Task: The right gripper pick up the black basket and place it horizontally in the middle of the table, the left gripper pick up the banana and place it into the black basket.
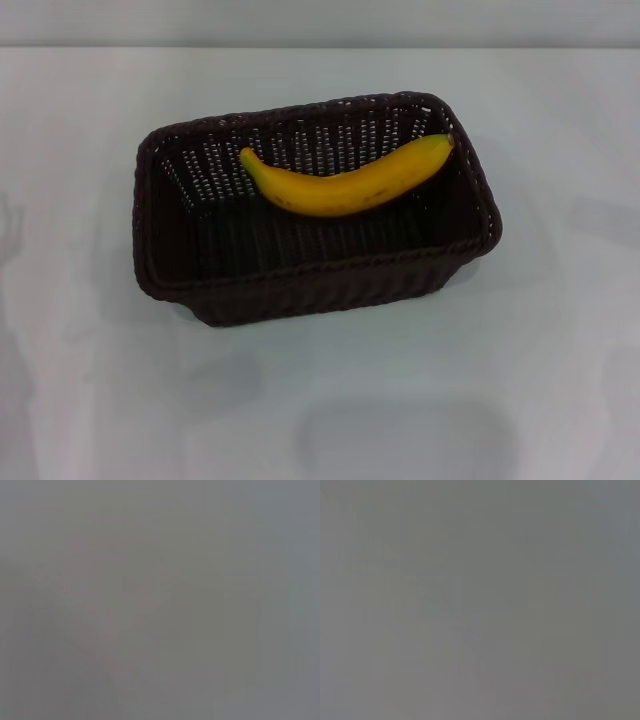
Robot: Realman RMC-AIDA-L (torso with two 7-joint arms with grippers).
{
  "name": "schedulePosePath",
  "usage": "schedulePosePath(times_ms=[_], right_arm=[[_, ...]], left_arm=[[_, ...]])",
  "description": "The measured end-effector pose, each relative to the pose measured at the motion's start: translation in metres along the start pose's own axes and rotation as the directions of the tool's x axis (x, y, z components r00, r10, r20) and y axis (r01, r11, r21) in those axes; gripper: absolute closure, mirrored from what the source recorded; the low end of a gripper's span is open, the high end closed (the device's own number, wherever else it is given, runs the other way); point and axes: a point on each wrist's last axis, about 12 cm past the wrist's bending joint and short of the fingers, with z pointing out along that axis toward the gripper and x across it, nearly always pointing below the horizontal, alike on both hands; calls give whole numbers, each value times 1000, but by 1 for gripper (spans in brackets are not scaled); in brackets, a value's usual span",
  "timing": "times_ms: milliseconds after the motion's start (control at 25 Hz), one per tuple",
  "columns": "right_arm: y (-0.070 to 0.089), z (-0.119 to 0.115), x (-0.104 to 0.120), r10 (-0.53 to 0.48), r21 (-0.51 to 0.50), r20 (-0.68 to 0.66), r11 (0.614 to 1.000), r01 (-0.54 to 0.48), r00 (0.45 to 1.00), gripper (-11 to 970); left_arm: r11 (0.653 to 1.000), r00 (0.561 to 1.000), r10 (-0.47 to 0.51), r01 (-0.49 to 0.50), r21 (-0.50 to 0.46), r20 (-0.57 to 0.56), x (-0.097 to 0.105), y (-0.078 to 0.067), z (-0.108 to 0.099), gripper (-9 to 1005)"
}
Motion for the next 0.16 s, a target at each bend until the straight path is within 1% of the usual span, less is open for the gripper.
schedulePosePath(times_ms=[160], right_arm=[[-6, 0, 2, 5, 21, -5, 1000, -5, 1000, 135]], left_arm=[[1000, 1000, -3, 3, -7, -8, 1, 0, -3, 116]])
